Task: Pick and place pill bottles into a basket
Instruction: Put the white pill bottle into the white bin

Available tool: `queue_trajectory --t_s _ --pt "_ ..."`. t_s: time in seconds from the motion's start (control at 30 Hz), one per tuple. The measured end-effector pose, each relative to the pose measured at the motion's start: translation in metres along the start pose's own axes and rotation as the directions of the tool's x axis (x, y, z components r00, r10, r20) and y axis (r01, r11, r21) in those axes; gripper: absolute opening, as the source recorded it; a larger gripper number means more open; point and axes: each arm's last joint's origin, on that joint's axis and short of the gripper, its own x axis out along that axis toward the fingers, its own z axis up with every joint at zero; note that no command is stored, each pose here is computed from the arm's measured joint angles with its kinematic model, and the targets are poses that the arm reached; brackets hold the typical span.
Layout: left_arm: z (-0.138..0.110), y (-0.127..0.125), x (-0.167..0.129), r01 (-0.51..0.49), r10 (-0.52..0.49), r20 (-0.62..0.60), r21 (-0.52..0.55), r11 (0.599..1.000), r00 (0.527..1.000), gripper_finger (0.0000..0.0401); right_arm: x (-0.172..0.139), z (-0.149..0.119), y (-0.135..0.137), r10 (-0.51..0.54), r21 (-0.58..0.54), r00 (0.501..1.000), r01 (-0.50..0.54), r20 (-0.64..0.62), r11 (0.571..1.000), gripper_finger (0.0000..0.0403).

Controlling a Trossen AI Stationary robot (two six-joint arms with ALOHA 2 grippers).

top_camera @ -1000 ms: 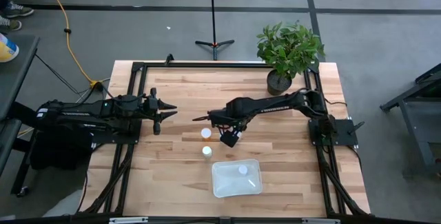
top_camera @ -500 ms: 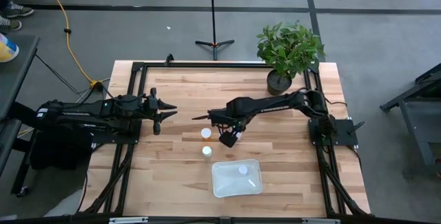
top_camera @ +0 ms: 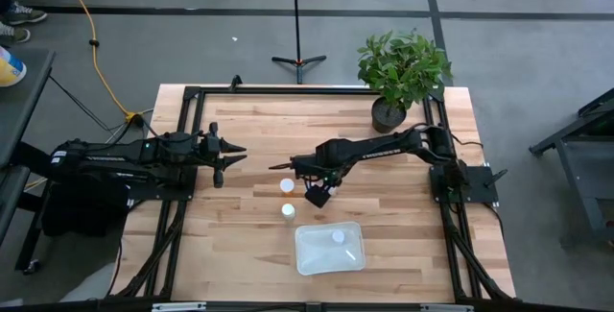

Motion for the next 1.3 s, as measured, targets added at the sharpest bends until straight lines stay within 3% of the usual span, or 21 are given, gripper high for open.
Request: queue_trajectory --t_s 0.2,0.77,1.3 --pt "-0.0001 0.0000 0.0001 0.000 0.000 -0.001 0.000 1.000 1.000 0.0124 0.0000 -0.0004 -0.0003 -0.003 -0.007 1.000 0.003 -0.005 1.000 0.0286" --pt "0.0000 0.0000 0.0000 0.000 0.000 0.000 0.000 1.000 1.000 0.0124 -0.0003 -0.0003 0.0001 0.006 -0.022 1.000 -0.006 -0.008 1.000 0.0139" --pt "0.0000 0.0000 0.0000 0.000 0.000 0.000 0.000 1.000 1.000 0.0124 -0.0014 -0.0029 0.0014 -0.002 -0.022 1.000 0.002 -0.013 1.000 0.0137"
